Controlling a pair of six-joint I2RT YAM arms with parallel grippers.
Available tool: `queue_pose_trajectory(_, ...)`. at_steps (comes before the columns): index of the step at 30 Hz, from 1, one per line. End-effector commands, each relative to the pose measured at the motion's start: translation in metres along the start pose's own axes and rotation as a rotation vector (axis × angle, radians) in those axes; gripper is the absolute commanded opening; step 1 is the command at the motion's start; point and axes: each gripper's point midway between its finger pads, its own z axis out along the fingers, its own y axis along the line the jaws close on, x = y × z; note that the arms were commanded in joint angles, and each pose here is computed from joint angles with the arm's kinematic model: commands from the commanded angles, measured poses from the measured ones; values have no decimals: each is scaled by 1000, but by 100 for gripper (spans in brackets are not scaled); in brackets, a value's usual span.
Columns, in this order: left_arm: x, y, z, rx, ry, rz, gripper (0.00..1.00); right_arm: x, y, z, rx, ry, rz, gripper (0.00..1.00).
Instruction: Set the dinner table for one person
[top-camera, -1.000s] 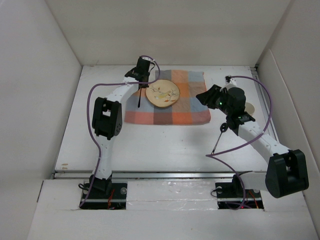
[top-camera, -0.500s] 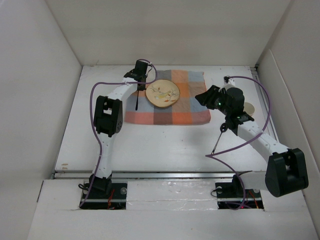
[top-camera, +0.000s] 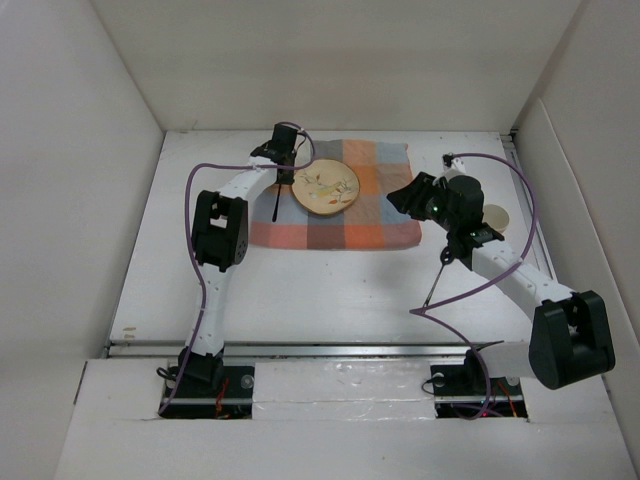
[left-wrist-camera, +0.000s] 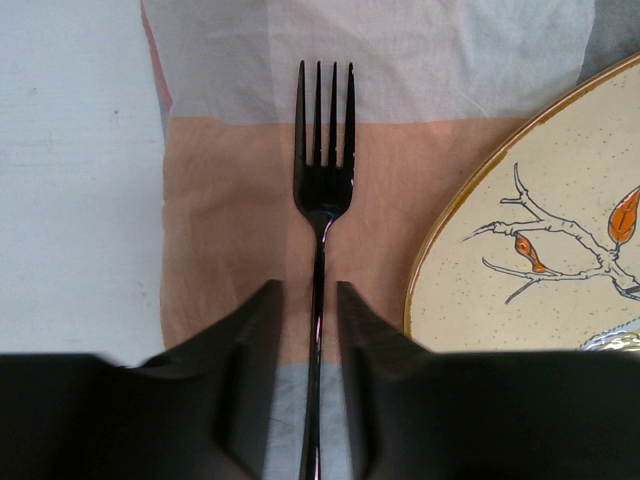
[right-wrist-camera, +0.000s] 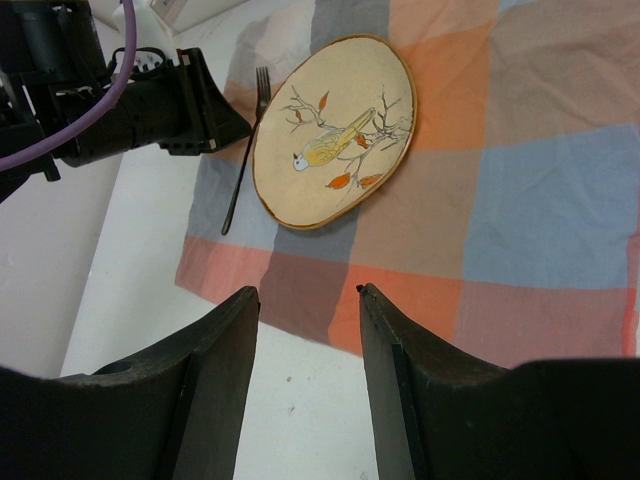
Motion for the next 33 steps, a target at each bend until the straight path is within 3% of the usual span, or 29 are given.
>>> queue_pose_trajectory(1, -31, 9, -17, -15, -75, -45, 29, -21, 15, 1, -33, -66, -45, 51)
queue_pose_trajectory(7, -64, 9, -55, 23, -158, -84, 41, -24, 14, -2, -20, -77, -51, 50)
queue_pose_trajectory(10, -94, 7, -98, 54, -243, -115, 43, -27, 15, -6, -7, -99, -54, 35)
queue_pose_trajectory(11, -100, 9, -109, 58, -264, -130, 43, -28, 14, -8, 4, -107, -53, 19)
queue_pose_trajectory(14, -118, -4, -172, 103, -357, -132, 38, -33, 13, -15, 38, -133, -47, 0)
queue_pose_trajectory(15, -118, -8, -190, 126, -376, -143, 36, -33, 10, -18, 60, -134, -48, 0)
queue_pose_trajectory(16, -129, -16, -240, 187, -457, -154, 25, -32, 3, -25, 116, -136, -47, 0)
queue_pose_trajectory(18, -95, -30, -259, 248, -429, -147, 10, -23, -16, -35, 202, -133, -42, 0)
queue_pose_trajectory(19, -97, -39, -315, 337, -519, -154, 0, -20, -26, -48, 265, -137, -32, 0)
queue_pose_trajectory(21, -48, -48, -323, 399, -469, -133, 0, 5, -53, -64, 361, -103, -16, 0)
queue_pose_trajectory(22, -46, -44, -372, 505, -549, -175, 0, 17, -70, -76, 435, -92, -3, 0)
queue_pose_trajectory(23, -8, -47, -356, 534, -482, -171, 0, 18, -73, -88, 453, -111, 5, 0)
queue_pose_trajectory(24, -1, -35, -387, 579, -545, -198, 0, 36, -87, -96, 495, -80, 13, 0)
queue_pose_trajectory(26, 36, -37, -391, 654, -501, -196, 0, 51, -99, -115, 551, -62, 56, 0)
queue_pose_trajectory(27, 42, -28, -412, 686, -546, -199, 0, 65, -108, -121, 575, -33, 66, 0)
queue_pose_trajectory(31, 70, -14, -434, 724, -570, -166, 18, 93, -114, -131, 596, 35, 201, 4)
queue_pose_trajectory(33, 79, -6, -454, 754, -629, -134, 24, 100, -127, -135, 660, 41, 252, 20)
